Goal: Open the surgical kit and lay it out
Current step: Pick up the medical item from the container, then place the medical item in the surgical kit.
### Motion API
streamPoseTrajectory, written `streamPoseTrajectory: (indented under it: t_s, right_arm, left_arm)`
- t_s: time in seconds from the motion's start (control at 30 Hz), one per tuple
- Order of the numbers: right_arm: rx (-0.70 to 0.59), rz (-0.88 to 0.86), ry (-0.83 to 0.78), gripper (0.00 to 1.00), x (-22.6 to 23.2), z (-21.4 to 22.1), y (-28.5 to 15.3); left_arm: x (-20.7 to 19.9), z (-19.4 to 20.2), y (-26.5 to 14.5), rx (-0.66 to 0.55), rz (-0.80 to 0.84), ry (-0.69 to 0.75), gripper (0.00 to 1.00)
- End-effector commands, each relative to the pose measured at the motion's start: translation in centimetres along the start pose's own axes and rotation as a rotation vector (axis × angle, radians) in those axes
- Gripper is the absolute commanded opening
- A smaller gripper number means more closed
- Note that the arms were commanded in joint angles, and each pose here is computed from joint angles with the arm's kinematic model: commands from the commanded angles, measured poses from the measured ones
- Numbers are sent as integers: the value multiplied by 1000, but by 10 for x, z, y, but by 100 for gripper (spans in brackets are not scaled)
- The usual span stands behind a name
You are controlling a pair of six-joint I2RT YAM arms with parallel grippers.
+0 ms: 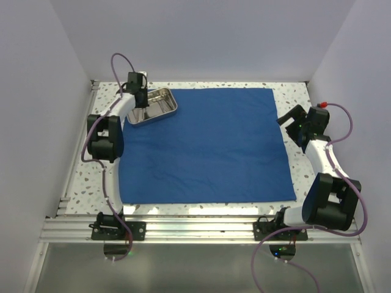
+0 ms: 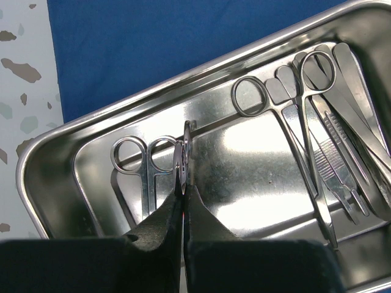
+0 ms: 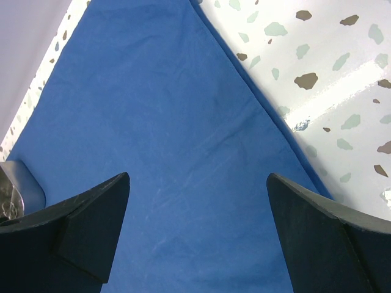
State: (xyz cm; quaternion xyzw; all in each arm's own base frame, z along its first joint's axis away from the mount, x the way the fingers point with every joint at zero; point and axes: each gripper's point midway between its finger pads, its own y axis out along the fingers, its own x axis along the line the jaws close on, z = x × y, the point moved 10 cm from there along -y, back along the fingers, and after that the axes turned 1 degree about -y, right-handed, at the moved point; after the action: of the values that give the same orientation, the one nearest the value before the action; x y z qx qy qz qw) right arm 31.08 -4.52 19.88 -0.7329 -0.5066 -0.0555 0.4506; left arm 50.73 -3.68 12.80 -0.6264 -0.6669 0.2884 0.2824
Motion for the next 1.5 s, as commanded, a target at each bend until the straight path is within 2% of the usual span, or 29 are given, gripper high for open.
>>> streamPoseTrajectory:
  t_s: [0.0, 0.1, 0.27, 0.37, 0.67, 0.83, 0.97, 1.0, 1.17, 1.37, 1.47]
  right_arm:
    - [-22, -13, -11, 99, 1, -2, 2]
    - [-19, -16, -12, 99, 2, -1, 2]
    - [-23, -17, -14, 99, 2, -1, 1]
    - [-21, -22, -13, 99, 2, -1, 1]
    - [-12, -26, -10, 99, 2, 0, 4]
    - [-7, -28, -9, 99, 3, 0, 6]
    - [-6, -29, -7, 99, 3, -1, 7]
    - [-6, -29, -7, 99, 3, -1, 7]
    - [7, -25, -5, 99, 2, 1, 11]
    - [6, -24, -7, 99, 1, 1, 10]
    - [10, -32, -4, 99, 2, 2, 11]
  left_arm:
    - [-1, -20, -15, -84, 17, -7, 0]
    - [-4, -17, -10, -66, 29, -10, 0]
    - [-4, -26, -29, -146, 41, -22, 0]
    - [-4, -36, -51, -208, 67, -34, 0]
    - [-7, -67, -147, -452, 188, -81, 0]
    - [-19, -64, -161, -457, 321, -143, 0]
    - [-31, -34, -165, -438, 493, -191, 0]
    - [-35, -34, -169, -472, 541, -193, 0]
    - [-51, -2, -197, -462, 715, -218, 0]
    - [-70, 44, -224, -429, 831, -268, 0]
    - [-83, 65, -227, -422, 822, -289, 0]
